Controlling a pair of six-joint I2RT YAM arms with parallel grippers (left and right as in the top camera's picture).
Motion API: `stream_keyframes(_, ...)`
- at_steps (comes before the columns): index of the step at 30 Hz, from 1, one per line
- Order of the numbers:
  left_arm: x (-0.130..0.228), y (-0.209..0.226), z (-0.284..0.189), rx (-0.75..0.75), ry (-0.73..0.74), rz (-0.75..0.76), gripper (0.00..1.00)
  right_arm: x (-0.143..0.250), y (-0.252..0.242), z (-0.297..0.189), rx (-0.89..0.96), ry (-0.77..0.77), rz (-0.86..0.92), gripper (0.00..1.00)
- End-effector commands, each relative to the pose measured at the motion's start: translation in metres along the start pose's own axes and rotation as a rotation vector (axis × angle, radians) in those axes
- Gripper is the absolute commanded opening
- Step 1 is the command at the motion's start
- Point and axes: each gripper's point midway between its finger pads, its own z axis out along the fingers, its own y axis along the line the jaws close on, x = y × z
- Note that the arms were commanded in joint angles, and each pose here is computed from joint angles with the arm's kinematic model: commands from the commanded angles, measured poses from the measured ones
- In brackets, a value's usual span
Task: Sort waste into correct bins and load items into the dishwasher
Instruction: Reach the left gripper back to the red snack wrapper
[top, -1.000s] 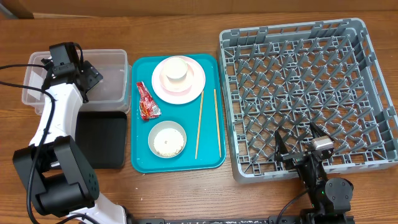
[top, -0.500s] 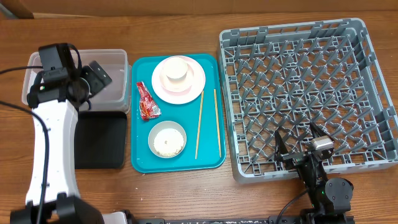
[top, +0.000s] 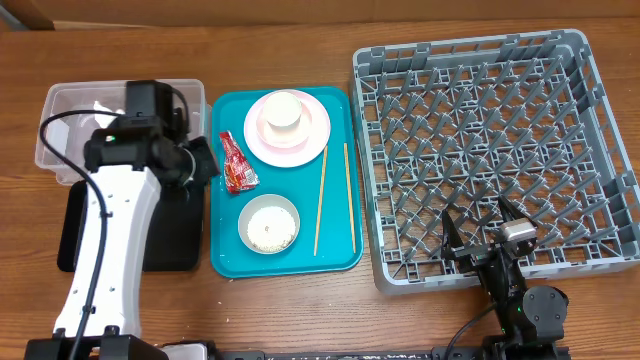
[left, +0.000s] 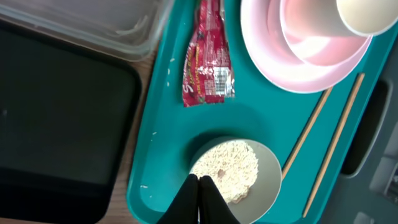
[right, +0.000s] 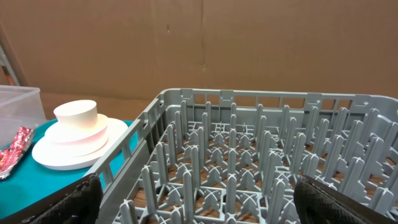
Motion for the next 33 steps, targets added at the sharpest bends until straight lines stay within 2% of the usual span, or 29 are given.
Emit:
stream_keyframes(1, 0.003, -0.008, 0.003, -0.035, -0.004, 0.078, 0.04, 0.002, 0.000, 0.000, -0.002, -0.004, -0.001, 1.00)
stream_keyframes(8, 0.016, -0.033, 0.015, -0.020, 0.020, 0.159, 0.04, 0.002, 0.000, 0.000, -0.002, -0.004, -0.001, 1.00)
stream_keyframes(12, 0.015, -0.028, 0.027, -0.089, -0.013, 0.121, 0.07, 0.002, 0.000, 0.000, -0.002, -0.004, -0.001, 1.00)
stream_keyframes(14, 0.018, -0.023, 0.033, -0.104, -0.011, 0.097, 0.14, 0.002, 0.000, 0.000, -0.002, -0.004, -0.001, 1.00)
stream_keyframes(17, 0.022, -0.019, 0.046, -0.106, -0.009, 0.097, 0.32, 0.002, 0.000, 0.000, -0.002, -0.004, -0.001, 1.00)
stream_keyframes(21, 0.020, -0.019, 0.057, -0.094, -0.032, 0.102, 0.41, 0.002, 0.000, 0.000, -0.002, -0.004, -0.001, 1.00)
stream_keyframes(33, 0.005, -0.026, 0.077, -0.046, -0.135, 0.115, 0.43, 0.002, 0.000, 0.000, -0.002, -0.003, -0.001, 1.00)
